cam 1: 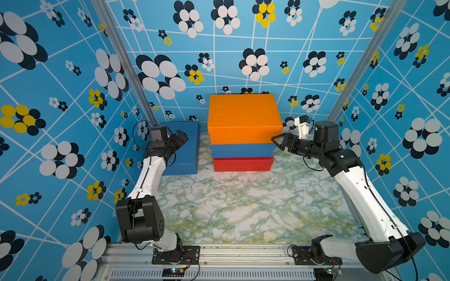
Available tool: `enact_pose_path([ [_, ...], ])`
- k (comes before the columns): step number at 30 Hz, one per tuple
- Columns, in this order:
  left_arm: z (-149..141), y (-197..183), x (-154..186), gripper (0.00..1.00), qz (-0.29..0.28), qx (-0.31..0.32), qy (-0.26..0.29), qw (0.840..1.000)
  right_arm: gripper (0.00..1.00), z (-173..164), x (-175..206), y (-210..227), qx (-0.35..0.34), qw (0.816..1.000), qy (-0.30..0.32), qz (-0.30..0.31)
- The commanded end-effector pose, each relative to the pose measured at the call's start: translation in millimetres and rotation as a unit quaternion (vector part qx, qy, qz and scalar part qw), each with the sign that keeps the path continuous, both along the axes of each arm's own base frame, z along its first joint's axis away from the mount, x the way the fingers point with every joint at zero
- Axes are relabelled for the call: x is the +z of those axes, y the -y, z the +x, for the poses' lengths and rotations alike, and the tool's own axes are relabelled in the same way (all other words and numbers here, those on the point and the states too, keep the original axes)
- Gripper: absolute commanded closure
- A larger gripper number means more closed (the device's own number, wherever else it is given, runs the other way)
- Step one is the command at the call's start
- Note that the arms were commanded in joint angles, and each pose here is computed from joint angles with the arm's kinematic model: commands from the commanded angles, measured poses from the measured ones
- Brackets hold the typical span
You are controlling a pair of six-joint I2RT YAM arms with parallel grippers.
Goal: Stack the shoeboxes
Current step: Adjust the shoebox, then move the shoebox to the center of the board.
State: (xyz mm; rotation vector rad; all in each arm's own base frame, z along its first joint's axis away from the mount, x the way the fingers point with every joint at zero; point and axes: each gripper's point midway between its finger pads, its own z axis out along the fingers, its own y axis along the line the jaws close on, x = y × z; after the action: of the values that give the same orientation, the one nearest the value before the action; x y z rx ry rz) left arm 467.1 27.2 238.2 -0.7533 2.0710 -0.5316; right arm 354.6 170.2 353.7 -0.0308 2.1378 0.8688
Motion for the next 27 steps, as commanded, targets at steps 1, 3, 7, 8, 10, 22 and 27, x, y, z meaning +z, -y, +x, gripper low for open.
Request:
enact_pose_path([
  [1, -4, -11, -22, 0.0, 0.004, 0.027, -0.034, 0.999, 0.05, -3, -7, 5, -0.004, 1.0, 0.002, -0.016],
  [3, -2, -13, -27, 0.01, 0.004, 0.03, -0.041, 0.999, 0.05, -3, -11, 7, -0.005, 1.0, 0.0, -0.022],
  [7, -1, -13, -39, 0.01, -0.001, 0.032, -0.056, 0.998, 0.05, -4, -18, 8, -0.007, 1.0, -0.006, -0.029],
  [8, -1, -14, -41, 0.0, -0.002, 0.034, -0.058, 0.998, 0.04, -3, -21, 8, -0.007, 0.999, -0.009, -0.03],
  [10, -3, -15, -45, 0.01, -0.002, 0.038, -0.064, 0.997, 0.04, -3, -23, 10, -0.009, 0.999, -0.01, -0.031],
  [22, -5, -19, -64, 0.01, -0.009, 0.059, -0.091, 0.994, 0.04, -4, -26, 14, -0.018, 0.999, -0.013, -0.034],
  [27, -7, -21, -71, 0.01, -0.008, 0.067, -0.101, 0.993, 0.03, -6, -25, 18, -0.025, 0.999, -0.011, -0.037],
])
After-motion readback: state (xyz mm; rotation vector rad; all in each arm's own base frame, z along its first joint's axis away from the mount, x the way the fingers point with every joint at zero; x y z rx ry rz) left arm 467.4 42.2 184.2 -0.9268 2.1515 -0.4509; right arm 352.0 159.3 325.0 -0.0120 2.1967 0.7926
